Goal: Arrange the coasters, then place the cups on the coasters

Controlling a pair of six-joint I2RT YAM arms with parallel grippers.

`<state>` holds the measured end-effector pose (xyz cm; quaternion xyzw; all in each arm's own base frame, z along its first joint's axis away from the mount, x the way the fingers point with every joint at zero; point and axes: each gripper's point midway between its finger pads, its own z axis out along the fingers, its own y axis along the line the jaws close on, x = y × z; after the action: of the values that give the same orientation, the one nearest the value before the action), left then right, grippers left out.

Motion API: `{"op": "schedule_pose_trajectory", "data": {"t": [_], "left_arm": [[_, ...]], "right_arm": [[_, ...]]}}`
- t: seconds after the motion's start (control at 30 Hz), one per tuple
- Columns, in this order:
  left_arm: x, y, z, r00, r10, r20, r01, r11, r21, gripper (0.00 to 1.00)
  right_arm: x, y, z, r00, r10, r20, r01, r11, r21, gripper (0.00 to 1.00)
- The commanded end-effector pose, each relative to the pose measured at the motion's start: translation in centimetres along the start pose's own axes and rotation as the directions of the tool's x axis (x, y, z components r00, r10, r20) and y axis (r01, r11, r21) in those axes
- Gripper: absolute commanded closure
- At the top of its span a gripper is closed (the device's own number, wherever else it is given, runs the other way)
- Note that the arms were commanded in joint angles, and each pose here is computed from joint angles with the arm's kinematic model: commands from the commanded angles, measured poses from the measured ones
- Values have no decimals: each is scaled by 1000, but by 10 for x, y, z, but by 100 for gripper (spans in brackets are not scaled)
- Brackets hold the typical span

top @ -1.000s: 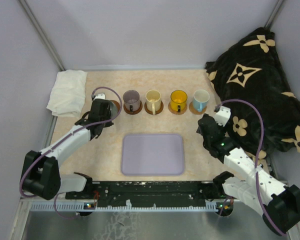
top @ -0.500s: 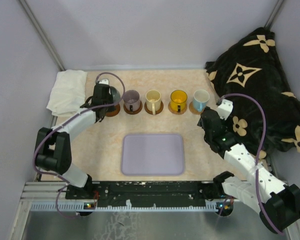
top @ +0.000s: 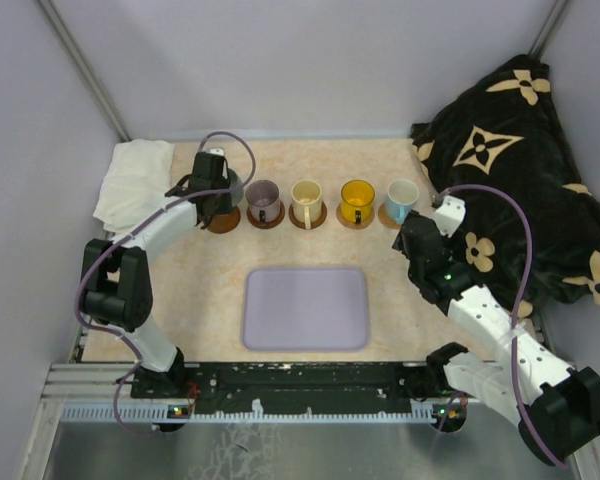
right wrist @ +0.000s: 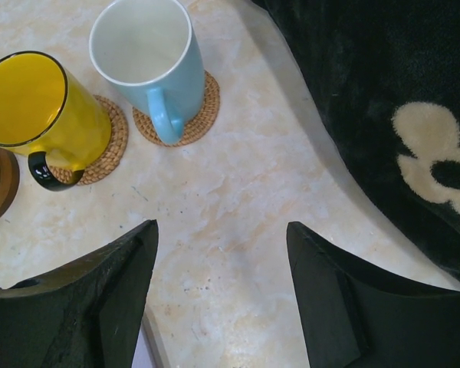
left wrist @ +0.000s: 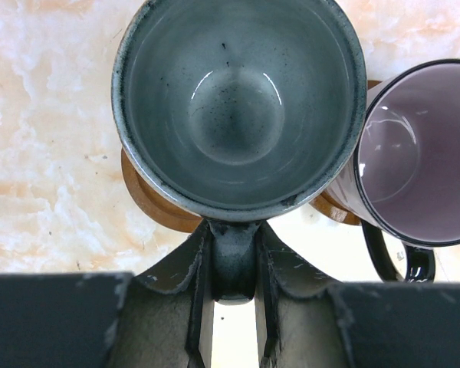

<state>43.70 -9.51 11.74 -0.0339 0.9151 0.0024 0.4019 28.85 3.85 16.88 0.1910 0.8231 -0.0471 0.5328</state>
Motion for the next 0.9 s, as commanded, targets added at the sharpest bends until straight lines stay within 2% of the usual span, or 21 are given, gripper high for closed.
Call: {"op": "schedule_pose_trajectory", "data": {"t": [0.0, 0.4, 0.87], "left_arm": [[-39, 2, -7, 996, 13, 86, -12, 1000, -14, 100], [-19, 12, -3, 1000, 17, 21, -16, 998, -62, 100], [0, 21, -9, 999, -26, 29, 28, 998, -61, 100]], "right_arm": [[-21, 6, -4, 997, 56, 44, -56, 998, -22, 31], [-13, 9, -1, 999, 48, 18, -47, 998, -29, 31], [-8, 10, 1, 999, 43, 4, -43, 998, -38, 31]]}}
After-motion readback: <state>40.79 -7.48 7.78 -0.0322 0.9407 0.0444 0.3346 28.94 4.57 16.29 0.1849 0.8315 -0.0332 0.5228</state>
